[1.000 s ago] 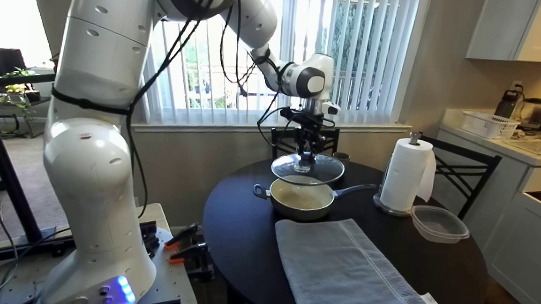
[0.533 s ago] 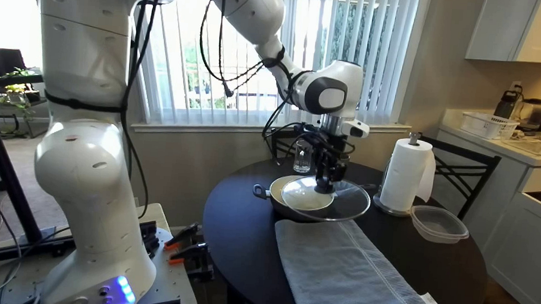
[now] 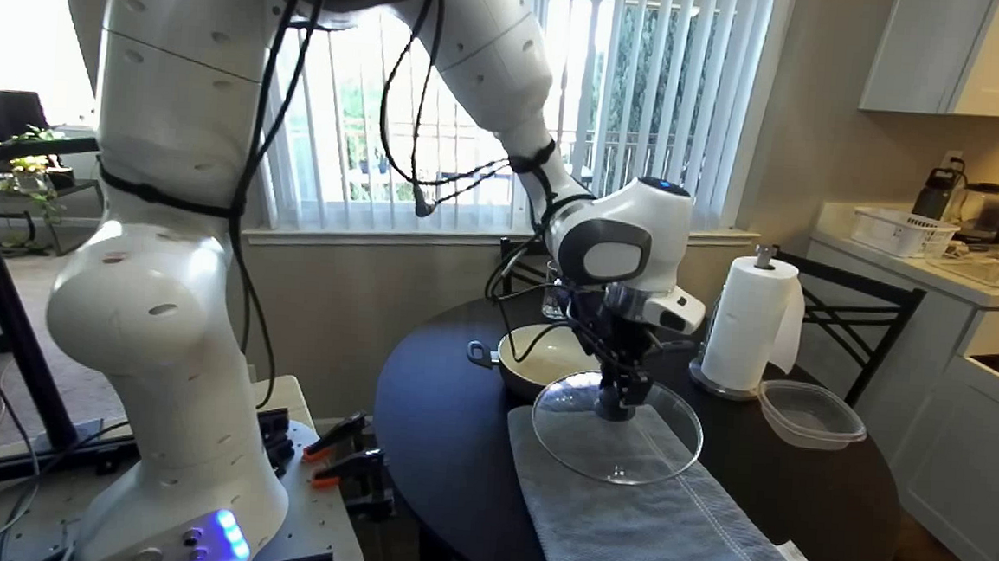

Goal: Put the lid on the towel

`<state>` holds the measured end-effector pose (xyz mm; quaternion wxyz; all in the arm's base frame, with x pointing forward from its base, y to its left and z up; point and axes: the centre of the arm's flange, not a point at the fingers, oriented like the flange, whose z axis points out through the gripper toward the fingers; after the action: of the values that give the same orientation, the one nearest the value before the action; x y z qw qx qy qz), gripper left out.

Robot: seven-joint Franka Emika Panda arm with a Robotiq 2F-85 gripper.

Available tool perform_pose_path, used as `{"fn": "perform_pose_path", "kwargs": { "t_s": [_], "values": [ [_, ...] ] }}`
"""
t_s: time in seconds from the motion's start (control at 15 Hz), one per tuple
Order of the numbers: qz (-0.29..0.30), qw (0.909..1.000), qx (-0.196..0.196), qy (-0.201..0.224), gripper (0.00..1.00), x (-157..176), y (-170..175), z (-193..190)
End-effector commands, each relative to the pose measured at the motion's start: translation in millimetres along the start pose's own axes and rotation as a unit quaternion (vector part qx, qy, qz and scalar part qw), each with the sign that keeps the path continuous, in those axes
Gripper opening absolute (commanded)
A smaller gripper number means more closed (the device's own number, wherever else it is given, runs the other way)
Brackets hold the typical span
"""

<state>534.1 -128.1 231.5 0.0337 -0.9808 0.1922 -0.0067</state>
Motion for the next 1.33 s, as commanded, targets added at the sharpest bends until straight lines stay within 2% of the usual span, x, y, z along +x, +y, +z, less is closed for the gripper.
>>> {"fn": "perform_pose_path", "kwargs": {
  "t_s": [0.0, 0.2, 0.4, 0.6, 0.67, 0.73, 0.93, 1.2, 1.27],
  "values": [
    [0.016, 0.9982, 0.057, 0.01, 0.32, 25, 20, 28],
    [0.019, 0.9976, 0.067, 0.002, 0.32, 32, 25, 46],
    [0.009, 0.9988, 0.045, -0.015, 0.32, 37, 17, 58],
    [-0.001, 0.9987, 0.045, -0.023, 0.32, 41, 10, 67],
    [0.0, 0.9985, 0.046, -0.029, 0.82, 40, 6, 68],
    [-0.006, 0.9985, 0.044, -0.032, 0.84, 41, 4, 70],
    [-0.019, 0.9987, 0.034, -0.033, 0.98, 39, -7, 60],
    [-0.04, 0.9987, 0.022, -0.021, 1.0, 37, -21, 35],
    [-0.036, 0.9986, 0.033, -0.02, 1.0, 45, -15, 57]
  ]
}}
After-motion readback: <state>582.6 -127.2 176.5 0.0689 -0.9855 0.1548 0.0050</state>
